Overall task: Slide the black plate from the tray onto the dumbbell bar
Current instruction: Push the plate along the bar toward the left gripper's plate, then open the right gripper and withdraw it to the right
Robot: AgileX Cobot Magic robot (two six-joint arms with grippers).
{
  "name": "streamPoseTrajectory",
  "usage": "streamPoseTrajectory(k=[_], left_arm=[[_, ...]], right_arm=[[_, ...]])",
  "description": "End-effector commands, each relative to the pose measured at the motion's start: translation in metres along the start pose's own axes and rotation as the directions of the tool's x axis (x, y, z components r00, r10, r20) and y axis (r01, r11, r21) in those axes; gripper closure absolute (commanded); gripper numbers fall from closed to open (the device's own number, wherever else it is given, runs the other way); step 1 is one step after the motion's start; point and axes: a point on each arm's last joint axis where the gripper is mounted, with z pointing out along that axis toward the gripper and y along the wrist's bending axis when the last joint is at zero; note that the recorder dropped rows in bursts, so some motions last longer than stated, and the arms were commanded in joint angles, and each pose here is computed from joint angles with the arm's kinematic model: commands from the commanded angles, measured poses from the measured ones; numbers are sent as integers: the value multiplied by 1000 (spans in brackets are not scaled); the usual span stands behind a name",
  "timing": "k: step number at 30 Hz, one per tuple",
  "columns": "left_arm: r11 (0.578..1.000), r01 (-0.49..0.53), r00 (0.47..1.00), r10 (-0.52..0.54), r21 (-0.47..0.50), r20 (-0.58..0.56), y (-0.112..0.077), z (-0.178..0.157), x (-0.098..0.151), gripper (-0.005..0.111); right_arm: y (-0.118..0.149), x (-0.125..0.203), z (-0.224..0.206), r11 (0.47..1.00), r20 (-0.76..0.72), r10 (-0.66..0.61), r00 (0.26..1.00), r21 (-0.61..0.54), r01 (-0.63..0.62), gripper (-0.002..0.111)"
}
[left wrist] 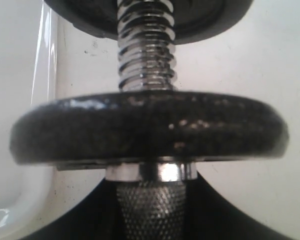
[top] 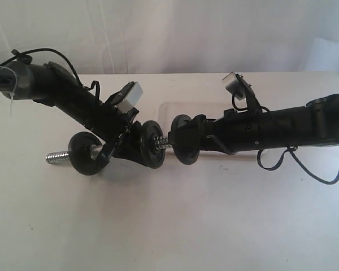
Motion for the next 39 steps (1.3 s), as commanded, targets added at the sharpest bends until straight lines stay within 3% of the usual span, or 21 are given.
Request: streamPoseTrajectory(k=[1, 21, 39], left_arm=[[990, 81, 831, -5, -113, 556, 11, -18, -61, 107], [986, 91, 801, 12, -142, 599, 14, -21, -65, 107], [985, 90, 800, 15, -144, 600, 14, -21, -65, 107]], right_arm=[[10, -17, -2, 999, 92, -3, 996, -48, 7, 108], [16, -42, -3, 997, 137, -9, 991, -72, 19, 106], [19, -41, -3, 994, 131, 18, 991, -111, -3, 44]])
